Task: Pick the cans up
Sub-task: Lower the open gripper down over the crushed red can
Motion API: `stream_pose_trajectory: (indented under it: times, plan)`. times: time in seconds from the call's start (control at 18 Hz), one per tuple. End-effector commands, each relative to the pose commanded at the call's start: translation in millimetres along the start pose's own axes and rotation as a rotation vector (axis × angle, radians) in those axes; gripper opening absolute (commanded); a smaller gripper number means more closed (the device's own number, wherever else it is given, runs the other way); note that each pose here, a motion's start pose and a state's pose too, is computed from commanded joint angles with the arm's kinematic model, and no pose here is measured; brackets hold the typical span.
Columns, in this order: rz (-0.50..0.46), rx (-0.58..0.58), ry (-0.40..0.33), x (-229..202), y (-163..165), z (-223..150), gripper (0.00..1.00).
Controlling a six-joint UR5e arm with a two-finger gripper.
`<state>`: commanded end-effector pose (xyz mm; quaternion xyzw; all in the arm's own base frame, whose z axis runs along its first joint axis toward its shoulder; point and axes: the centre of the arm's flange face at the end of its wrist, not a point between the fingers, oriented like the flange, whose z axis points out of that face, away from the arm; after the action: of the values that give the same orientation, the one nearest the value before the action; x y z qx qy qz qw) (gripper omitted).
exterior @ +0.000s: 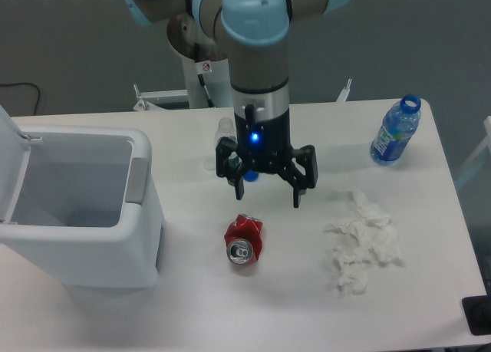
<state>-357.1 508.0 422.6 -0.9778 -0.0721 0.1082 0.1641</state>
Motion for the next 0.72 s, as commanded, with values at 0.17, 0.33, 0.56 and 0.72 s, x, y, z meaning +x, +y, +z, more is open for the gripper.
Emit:
stream_pose_trajectory:
  times: [0.17,0.33,0.56,0.72]
  plan:
    - [0.008,-0.037,0.018,4.7,6.8,20.3,1.0]
    - [0.032,-0.061,0.047,18.6,5.5,40.5,1.0]
    - [0.099,-0.107,0.091,32.6,6.1,73.3,1.0]
    - [0.133,-0.153,0.111,38.4,12.9,98.7,1.0]
